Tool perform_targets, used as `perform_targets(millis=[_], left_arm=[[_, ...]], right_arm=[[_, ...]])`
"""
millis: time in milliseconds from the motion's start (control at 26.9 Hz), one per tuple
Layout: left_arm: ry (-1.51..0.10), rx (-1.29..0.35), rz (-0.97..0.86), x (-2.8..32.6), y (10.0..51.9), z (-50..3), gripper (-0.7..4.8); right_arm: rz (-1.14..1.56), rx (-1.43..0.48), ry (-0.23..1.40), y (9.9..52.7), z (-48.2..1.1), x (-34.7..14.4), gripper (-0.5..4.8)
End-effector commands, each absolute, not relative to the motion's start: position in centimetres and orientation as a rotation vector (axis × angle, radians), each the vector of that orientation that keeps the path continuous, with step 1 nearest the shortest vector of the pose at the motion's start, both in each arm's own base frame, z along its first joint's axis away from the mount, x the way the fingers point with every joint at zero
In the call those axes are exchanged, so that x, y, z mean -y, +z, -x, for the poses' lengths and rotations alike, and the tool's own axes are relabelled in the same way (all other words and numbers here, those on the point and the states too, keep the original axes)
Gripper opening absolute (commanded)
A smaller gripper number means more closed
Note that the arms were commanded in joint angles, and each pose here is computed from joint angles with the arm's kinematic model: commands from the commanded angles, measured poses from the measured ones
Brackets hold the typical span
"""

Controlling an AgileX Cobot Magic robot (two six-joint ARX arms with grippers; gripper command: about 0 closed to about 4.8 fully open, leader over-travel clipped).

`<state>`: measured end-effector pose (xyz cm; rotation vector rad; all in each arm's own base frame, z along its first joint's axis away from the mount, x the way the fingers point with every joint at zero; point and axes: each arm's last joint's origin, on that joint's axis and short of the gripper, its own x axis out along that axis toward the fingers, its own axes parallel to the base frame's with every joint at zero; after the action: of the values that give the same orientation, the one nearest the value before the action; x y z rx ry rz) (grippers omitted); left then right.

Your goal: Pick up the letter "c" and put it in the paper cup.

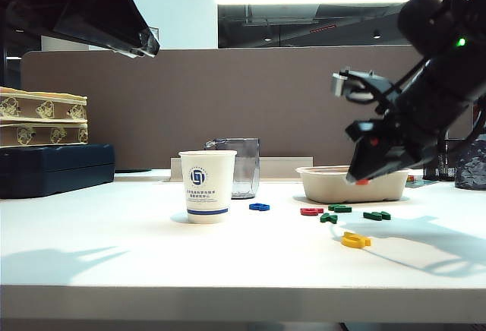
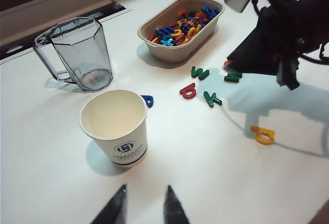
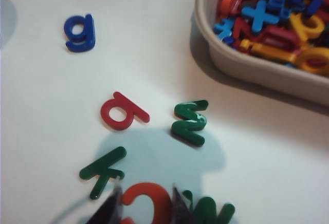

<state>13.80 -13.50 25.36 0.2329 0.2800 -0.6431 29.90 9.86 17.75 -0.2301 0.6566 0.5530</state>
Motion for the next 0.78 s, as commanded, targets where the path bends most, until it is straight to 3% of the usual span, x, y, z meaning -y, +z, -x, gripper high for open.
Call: perform_targets(millis=[37,782], left_arm=[[-0.641,-0.264,-0.226,13.5,25.7,-13.8,0.88],[-0.641,-0.261,-0.225,13.5,25.7,-13.8,0.88]], right_arm=[[0.23,-0.623,0.555,18.9,-29.7,-9.9,1.15],[0.217,-0.479,0.743,25.2,-29.4,-14.6,1.15]])
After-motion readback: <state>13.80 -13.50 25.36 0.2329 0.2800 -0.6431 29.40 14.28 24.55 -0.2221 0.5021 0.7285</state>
